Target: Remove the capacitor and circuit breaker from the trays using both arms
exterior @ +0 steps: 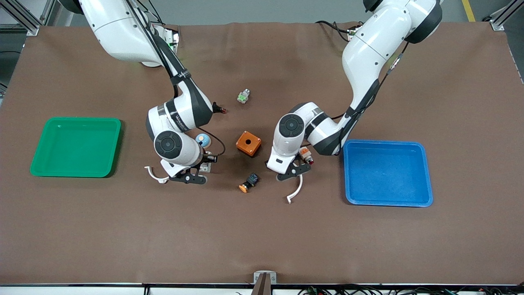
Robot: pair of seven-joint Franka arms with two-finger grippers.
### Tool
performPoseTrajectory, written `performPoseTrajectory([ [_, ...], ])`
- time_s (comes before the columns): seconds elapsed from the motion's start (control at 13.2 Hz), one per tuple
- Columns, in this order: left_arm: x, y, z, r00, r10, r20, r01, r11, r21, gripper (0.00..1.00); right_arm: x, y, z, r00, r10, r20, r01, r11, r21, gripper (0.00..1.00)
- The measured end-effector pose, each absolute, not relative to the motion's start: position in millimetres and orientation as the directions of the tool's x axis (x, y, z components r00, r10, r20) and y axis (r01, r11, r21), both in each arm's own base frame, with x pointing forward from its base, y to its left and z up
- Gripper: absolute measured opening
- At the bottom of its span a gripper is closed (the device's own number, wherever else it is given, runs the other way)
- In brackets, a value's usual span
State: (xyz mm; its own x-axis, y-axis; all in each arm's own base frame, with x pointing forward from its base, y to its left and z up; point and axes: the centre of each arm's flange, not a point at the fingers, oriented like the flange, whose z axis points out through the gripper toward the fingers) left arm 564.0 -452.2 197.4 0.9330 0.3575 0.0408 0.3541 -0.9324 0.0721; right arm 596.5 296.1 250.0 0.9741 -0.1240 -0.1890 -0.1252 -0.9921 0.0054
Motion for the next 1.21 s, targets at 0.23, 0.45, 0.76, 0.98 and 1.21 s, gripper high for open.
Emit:
performPoseTrajectory([
  [0.23,573,-446,197,0.931,0.362,0.053,0.358,-0.931,0.071,0.33,599,296,236,0.976,-0.128,-0.178,-0.130,-0.992,0.002,0.40],
  [0.45,583,-445,208,0.926,0.372,0.072,0.365,-0.926,0.093,0.62,600,296,227,0.976,-0.129,-0.174,-0.131,-0.991,0.001,0.40],
  [0.76,614,-428,268,0.903,0.408,0.134,0.391,-0.910,0.137,1.00,600,297,228,0.976,-0.129,-0.175,-0.130,-0.991,0.001,0.56],
  [0.98,641,-376,357,0.895,0.403,0.193,0.392,-0.915,0.095,1.00,599,298,246,0.971,-0.124,-0.206,-0.123,-0.992,0.015,0.87],
  [1.21,643,-307,469,0.926,0.303,0.226,0.309,-0.951,0.010,1.00,585,288,332,0.953,-0.117,-0.279,-0.107,-0.993,0.051,1.00],
])
